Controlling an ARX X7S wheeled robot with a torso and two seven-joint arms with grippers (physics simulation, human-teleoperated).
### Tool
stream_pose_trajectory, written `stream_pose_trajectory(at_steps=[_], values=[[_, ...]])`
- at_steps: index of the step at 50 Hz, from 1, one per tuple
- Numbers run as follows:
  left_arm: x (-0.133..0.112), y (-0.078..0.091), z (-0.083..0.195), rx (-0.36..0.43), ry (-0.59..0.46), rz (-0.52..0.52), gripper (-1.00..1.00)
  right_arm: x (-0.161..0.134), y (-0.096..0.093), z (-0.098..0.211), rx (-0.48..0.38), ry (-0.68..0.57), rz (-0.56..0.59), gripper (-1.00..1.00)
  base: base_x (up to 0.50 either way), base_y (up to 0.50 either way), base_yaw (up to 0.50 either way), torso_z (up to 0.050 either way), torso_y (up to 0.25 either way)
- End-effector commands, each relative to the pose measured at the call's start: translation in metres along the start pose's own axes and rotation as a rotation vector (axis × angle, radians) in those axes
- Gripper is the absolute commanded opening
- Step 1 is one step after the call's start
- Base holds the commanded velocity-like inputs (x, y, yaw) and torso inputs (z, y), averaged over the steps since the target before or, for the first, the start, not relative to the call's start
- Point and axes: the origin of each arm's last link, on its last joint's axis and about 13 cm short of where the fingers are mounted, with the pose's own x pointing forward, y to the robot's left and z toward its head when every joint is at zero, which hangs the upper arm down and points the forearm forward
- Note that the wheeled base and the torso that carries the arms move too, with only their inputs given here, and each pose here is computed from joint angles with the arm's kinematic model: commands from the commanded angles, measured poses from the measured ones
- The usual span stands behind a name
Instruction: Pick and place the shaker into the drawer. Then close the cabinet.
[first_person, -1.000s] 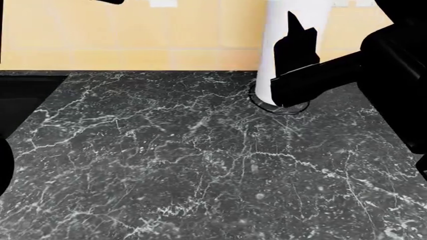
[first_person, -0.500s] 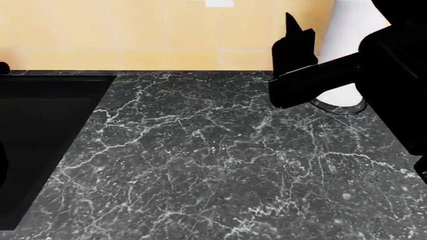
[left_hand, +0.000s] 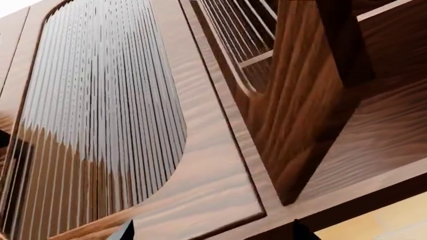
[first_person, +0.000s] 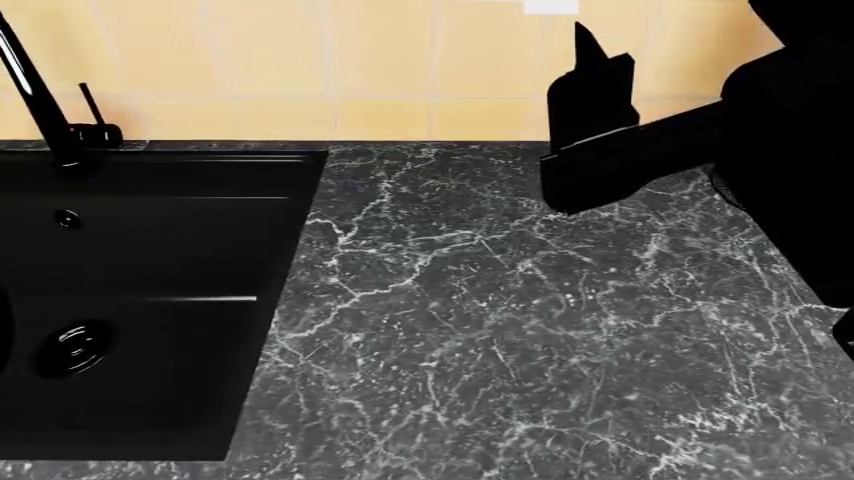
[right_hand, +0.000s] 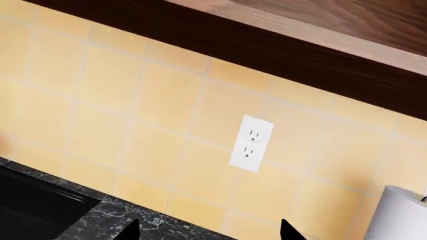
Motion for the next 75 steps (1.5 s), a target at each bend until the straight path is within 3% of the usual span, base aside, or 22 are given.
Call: stream_pose_trajectory(at_steps=[1, 75], values=[[0.0001, -0.0002, -0.0003, -0.002, 0.002, -0.001, 1.0, 0.0009, 0.0002, -0.0023, 0.003, 0.005, 0.002, 1.0, 0.0, 0.5, 0.0, 0.0, 0.0], [0.0007, 0.0059, 0.0059, -0.011, -0.006, 0.028, 1.0, -0.0031, -0.0029, 0.0018, 0.044, -0.015, 0.005, 1.0, 0.04, 0.02, 0.0, 0.0, 0.0]])
